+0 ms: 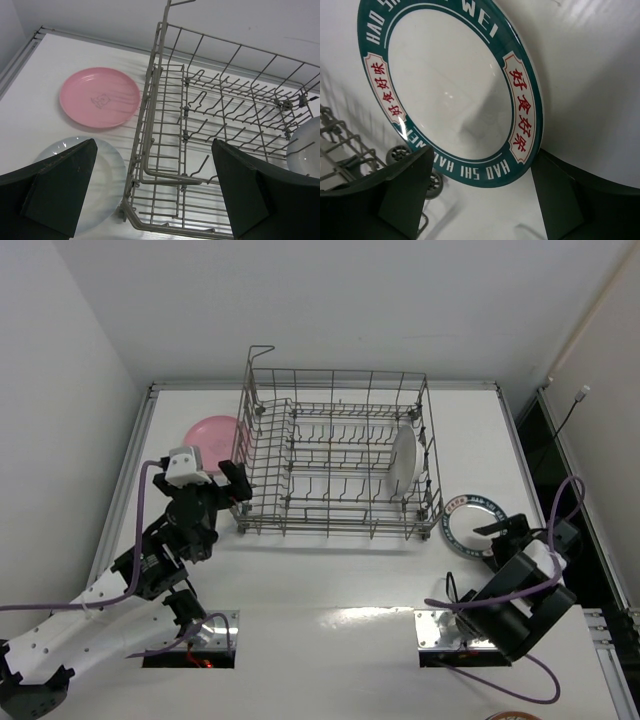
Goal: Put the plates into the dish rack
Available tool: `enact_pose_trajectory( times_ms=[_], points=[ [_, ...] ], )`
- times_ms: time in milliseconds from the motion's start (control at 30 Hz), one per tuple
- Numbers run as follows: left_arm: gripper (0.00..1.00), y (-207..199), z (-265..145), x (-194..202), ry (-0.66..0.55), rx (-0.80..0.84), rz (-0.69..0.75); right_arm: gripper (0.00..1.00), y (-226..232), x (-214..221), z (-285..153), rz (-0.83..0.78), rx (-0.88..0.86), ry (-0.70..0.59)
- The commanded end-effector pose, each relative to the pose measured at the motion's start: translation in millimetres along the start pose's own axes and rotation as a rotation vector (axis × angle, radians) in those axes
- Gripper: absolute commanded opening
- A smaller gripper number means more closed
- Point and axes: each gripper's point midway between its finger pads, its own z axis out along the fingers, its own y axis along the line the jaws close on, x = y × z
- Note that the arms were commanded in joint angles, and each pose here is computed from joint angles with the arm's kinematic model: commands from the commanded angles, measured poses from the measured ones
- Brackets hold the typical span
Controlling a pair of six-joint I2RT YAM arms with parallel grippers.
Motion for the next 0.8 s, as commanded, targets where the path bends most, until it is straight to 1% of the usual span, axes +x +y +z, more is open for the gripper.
enact_pose_trajectory(
  times_ms=[0,167,200,267,300,333,367,400,433,467,500,533,667,733,767],
  points=[
    [1.0,-5.6,0.6,-4.0,-0.016,0.012,-0.021,0.75,25.2,-15.7,5.8,-0.01,-0.141,-0.014],
    [1.0,-9.4,1.8,1.0,-0.003,0.017,-0.006,0.75,34.1,-22.2,7.4,-0.013,-0.204,-0.034],
    [1.0,-9.4,1.8,1.0,-0.003,0.017,-0.006,0.74,34.8,-22.0,8.7,-0.013,-0.211,-0.029],
    [1.0,-11.5,0.8,1.6,-0.001,0.026,-0.005,0.64,37.0,-22.1,11.6,0.003,-0.24,-0.013],
    [1.0,-10.0,1.0,1.1,-0.004,0.017,-0.005,0.58,38.3,-24.9,12.5,0.004,-0.258,-0.016],
    [1.0,-10.0,1.0,1.1,-0.004,0.017,-0.005,0.4,38.3,-22.2,14.3,0.012,-0.284,0.009],
    [1.0,-10.0,1.0,1.1,-0.004,0.017,-0.005,0.24,42.0,-20.9,15.6,0.01,-0.315,0.025],
    [1.0,-10.0,1.0,1.1,-0.004,0.017,-0.005,0.24,42.8,-24.1,14.2,0.011,-0.329,0.015],
    [1.0,-10.0,1.0,1.1,-0.004,0.017,-0.005,0.09,40.5,-24.2,15.8,0.014,-0.332,0.02],
    [1.0,-8.5,1.1,0.6,-0.007,0.009,-0.005,0.02,40.6,-22.3,16.3,0.019,-0.337,0.031],
    [1.0,-8.5,1.1,0.5,-0.007,0.008,-0.005,0.0,41.6,-25.0,15.1,0.019,-0.349,0.022],
    [1.0,-8.5,1.1,0.5,-0.007,0.008,-0.005,0.0,39.6,-23.2,17.0,0.018,-0.345,0.031],
    [1.0,-8.5,1.1,0.5,-0.007,0.008,-0.005,0.0,43.8,-29.7,8.6,0.03,-0.419,0.012],
    [1.0,-8.5,1.1,0.5,-0.007,0.008,-0.005,0.0,51.8,-40.2,-2.8,0.015,-0.445,-0.029],
    [1.0,-8.5,1.1,0.5,-0.007,0.008,-0.005,0.0,58.9,-49.8,-14.3,-0.011,-0.456,-0.071]
  ],
)
